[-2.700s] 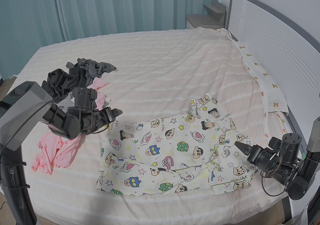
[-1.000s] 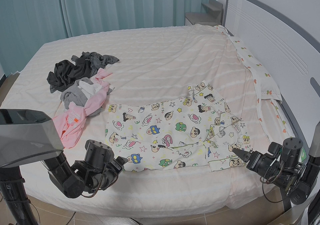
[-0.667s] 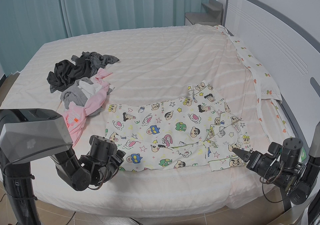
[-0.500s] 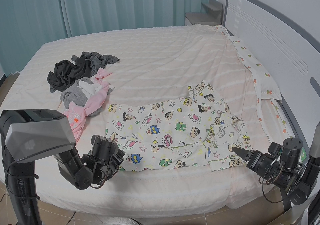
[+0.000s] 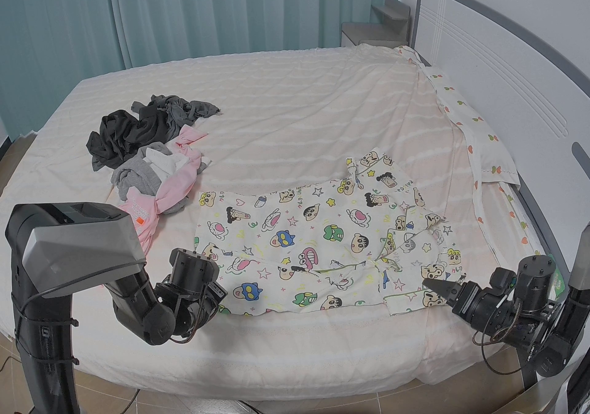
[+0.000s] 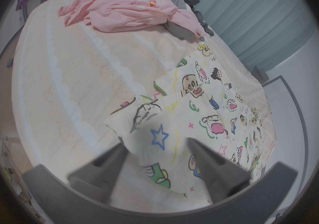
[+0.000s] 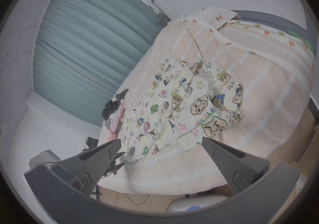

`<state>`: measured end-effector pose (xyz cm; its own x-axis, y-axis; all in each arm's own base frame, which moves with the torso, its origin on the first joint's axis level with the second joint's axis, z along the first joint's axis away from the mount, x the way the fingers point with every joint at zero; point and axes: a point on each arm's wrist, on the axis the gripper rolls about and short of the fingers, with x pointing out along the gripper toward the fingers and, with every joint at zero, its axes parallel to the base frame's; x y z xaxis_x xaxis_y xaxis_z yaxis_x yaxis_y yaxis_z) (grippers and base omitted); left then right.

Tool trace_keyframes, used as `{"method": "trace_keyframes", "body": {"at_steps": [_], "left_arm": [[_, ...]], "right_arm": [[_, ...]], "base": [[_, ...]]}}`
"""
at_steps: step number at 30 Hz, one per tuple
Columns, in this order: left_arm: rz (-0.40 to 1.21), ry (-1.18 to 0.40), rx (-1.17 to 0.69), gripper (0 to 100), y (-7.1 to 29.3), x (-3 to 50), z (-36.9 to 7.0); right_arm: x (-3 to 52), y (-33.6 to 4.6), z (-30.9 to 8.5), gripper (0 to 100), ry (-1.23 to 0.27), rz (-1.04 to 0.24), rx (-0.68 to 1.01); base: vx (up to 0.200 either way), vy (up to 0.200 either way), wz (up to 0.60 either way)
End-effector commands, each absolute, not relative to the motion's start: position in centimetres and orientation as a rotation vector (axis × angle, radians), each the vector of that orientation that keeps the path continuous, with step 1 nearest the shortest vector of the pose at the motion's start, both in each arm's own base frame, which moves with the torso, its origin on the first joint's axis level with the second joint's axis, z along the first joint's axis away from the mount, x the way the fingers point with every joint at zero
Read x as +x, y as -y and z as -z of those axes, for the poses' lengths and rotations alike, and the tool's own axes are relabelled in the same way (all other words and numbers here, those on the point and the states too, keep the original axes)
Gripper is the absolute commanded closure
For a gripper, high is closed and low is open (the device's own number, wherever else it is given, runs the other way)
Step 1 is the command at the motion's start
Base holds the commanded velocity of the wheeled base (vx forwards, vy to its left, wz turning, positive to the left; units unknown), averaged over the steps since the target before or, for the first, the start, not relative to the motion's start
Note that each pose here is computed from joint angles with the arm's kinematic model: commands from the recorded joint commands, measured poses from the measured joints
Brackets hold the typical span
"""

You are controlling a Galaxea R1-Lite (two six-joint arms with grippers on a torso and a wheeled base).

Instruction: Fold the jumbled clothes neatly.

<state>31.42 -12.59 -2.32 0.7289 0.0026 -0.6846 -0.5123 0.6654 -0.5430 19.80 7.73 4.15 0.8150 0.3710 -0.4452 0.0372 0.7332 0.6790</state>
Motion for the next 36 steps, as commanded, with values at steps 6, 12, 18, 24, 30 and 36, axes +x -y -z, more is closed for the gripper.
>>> {"method": "trace_keyframes", "body": {"at_steps": [6,12,18,24,30,36], "left_arm": [[-0.336,-0.706,-0.799,100,12.0,30.9,2.0],[-0.327,-0.695,-0.807,100,11.7,30.1,0.9],[-0.32,-0.685,-0.813,100,11.6,29.9,0.2],[-0.34,-0.709,-0.804,100,11.0,28.8,0.4],[-0.352,-0.722,-0.802,100,10.8,28.4,0.7],[-0.356,-0.723,-0.803,100,10.7,28.4,0.7]], "right_arm": [[21.1,-7.5,1.1,0,-0.768,-0.047,0.693],[22.3,-7.5,3.2,0,-0.753,0.007,0.668],[23.6,-7.9,3.5,0,-0.705,0.017,0.668],[25.2,-8.2,3.2,0,-0.64,-0.001,0.689],[26.1,-8.1,3.3,0,-0.603,0.025,0.686],[26.9,-7.9,4.0,0,-0.593,0.04,0.69]], "base": [[0.0,0.0,0.0],[0.0,0.0,0.0],[0.0,0.0,0.0],[0.0,0.0,0.0],[0.0,0.0,0.0],[0.0,0.0,0.0]]}}
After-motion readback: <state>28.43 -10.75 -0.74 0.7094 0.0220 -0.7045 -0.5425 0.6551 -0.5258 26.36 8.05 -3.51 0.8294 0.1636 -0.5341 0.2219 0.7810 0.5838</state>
